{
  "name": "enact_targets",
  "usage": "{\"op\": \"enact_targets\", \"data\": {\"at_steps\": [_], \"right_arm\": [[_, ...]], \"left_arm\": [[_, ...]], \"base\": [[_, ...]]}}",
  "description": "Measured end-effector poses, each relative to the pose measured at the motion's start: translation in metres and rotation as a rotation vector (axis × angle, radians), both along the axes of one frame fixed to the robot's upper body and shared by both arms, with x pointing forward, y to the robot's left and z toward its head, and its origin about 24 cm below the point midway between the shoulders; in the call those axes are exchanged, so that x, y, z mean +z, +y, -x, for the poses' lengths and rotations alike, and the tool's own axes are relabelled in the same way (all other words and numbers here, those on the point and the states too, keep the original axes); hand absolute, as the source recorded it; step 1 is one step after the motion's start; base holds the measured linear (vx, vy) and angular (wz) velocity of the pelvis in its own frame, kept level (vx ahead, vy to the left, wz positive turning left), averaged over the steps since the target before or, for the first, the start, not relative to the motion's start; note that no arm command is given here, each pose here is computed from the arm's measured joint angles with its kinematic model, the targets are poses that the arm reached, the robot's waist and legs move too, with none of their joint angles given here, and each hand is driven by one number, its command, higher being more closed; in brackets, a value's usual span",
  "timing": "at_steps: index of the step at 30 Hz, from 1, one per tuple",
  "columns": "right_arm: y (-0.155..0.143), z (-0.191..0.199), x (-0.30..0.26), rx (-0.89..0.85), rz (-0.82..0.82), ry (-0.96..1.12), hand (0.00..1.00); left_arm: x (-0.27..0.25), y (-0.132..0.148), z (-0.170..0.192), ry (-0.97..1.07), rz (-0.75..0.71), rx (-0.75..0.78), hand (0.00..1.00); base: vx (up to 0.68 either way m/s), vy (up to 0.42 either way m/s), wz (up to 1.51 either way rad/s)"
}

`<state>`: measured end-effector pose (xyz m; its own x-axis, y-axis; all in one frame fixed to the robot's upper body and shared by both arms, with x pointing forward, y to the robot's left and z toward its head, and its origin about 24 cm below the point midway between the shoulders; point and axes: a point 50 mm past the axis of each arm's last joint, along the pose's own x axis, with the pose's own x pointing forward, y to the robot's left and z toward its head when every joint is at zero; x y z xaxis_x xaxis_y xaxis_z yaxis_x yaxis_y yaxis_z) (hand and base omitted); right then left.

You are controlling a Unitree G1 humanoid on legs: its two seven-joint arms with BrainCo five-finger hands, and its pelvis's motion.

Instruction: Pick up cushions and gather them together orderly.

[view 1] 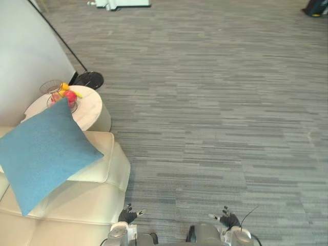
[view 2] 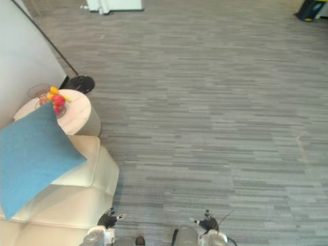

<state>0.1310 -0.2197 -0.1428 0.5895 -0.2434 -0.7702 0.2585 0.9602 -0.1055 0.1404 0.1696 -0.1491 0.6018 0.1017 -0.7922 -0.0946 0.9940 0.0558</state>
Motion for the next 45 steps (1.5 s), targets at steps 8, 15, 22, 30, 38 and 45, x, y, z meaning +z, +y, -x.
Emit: {"op": "enact_targets", "data": {"at_steps": [8, 15, 22, 30, 38, 45], "right_arm": [[-0.007, 0.031, -0.008, -0.054, -0.001, 0.085, 0.0], [-0.005, 0.031, -0.008, -0.062, -0.008, 0.079, 0.0], [0.017, 0.023, -0.012, -0.029, -0.063, 0.081, 0.0], [0.016, 0.02, -0.01, -0.015, -0.074, 0.063, 0.0], [0.002, 0.033, -0.013, -0.04, -0.043, 0.106, 0.0], [0.007, 0.047, -0.015, -0.079, -0.06, 0.119, 0.0]], "left_arm": [[0.002, -0.014, -0.002, -0.036, 0.076, 0.109, 0.0], [0.004, -0.016, -0.006, -0.044, 0.068, 0.066, 0.0], [0.001, 0.009, 0.002, -0.009, -0.002, 0.043, 0.0], [-0.003, 0.017, 0.013, 0.044, -0.044, -0.003, 0.0], [-0.006, 0.01, 0.019, 0.053, -0.019, 0.024, 0.0], [-0.001, 0.001, 0.008, -0.003, 0.007, 0.037, 0.0]], "base": [[0.36, -0.321, 1.04], [0.17, -0.033, 0.71], [0.24, 0.126, 0.41], [0.17, 0.053, 0.72], [0.21, -0.191, 0.92], [0.12, -0.06, 0.77]]}}
